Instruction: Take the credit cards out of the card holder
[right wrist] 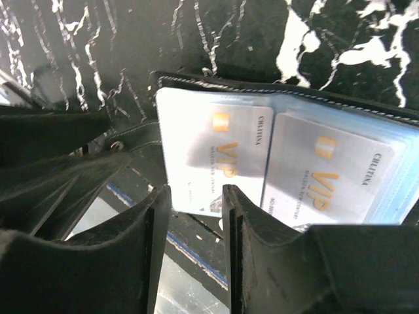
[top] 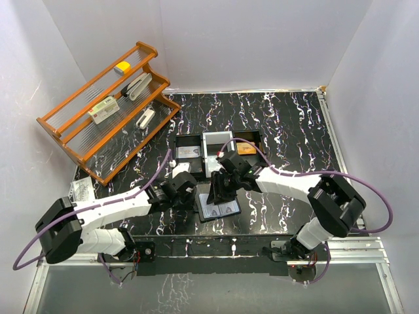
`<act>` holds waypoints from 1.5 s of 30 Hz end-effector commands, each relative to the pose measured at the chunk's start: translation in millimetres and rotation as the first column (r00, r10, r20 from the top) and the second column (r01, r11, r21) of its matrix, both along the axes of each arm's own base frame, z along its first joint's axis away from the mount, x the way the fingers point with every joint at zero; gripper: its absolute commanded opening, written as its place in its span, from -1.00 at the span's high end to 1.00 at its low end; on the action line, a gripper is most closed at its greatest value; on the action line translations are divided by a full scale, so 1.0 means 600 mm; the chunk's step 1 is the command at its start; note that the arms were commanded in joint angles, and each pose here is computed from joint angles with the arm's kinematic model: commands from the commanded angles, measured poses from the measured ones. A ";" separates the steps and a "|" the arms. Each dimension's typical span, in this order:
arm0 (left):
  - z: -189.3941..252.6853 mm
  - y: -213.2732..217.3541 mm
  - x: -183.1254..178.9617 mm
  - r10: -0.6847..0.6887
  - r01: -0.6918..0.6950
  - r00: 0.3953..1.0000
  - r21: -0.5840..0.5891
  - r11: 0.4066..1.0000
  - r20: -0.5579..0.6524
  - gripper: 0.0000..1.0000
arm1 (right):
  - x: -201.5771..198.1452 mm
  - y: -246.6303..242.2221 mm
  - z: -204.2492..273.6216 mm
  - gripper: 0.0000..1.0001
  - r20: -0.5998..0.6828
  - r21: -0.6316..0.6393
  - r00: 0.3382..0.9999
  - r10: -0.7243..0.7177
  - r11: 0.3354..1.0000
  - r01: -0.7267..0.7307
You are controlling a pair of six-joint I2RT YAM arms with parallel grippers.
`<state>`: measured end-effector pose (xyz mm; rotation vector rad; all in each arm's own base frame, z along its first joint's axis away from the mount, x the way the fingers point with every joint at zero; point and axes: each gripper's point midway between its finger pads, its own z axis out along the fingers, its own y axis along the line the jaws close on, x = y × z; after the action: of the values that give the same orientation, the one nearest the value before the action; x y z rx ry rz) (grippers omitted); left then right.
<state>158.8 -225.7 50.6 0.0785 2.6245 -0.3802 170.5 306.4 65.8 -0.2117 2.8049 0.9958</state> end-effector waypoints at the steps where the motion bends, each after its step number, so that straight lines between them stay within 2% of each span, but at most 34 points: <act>1: 0.051 -0.006 0.014 0.033 -0.029 0.998 -0.066 0.997 0.057 0.22 | 0.025 0.003 -0.018 0.34 0.013 -0.035 0.998 -0.063 0.997 0.063; 4: 0.082 -0.030 0.017 0.010 0.002 0.997 -0.151 0.988 0.080 0.13 | 0.022 0.005 -0.036 0.42 -0.010 -0.044 0.998 -0.063 0.997 0.062; 8: 0.110 -0.069 0.020 -0.040 0.063 0.994 -0.237 0.969 0.098 0.14 | 0.016 -0.002 -0.055 0.54 -0.035 -0.076 0.998 -0.061 0.995 0.058; 12: 0.093 -0.093 0.017 -0.086 0.098 0.994 -0.240 0.966 0.062 0.31 | 0.015 0.003 -0.034 0.55 -0.015 -0.034 0.999 -0.051 0.998 0.051; 15: 0.068 -0.092 0.015 -0.071 0.074 0.997 -0.218 0.973 0.023 0.44 | 0.021 0.004 -0.015 0.54 0.008 -0.014 0.998 -0.064 0.998 0.064; 19: 0.056 -0.102 0.011 -0.087 0.086 0.996 -0.237 0.968 0.004 0.46 | 0.035 -0.010 -0.003 0.54 0.047 -0.046 0.993 -0.106 0.993 0.108; 26: 0.023 -0.092 0.008 -0.072 0.063 0.996 -0.169 0.984 -0.047 0.50 | 0.052 -0.036 -0.004 0.48 0.102 -0.119 0.982 -0.156 0.979 0.168; 35: -0.033 -0.068 -0.013 -0.064 0.052 0.991 -0.098 0.994 -0.118 0.59 | 0.026 -0.016 -0.035 0.40 0.012 -0.072 0.995 -0.098 0.993 0.099; 45: -0.064 -0.041 -0.021 -0.046 0.046 0.987 -0.008 0.999 -0.152 0.66 | 0.020 -0.046 -0.073 0.39 -0.001 -0.181 0.994 -0.113 0.977 0.111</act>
<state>150.7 -262.9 21.0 0.1072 2.7428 -0.4944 181.9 289.3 36.5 -0.0659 2.8646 0.8088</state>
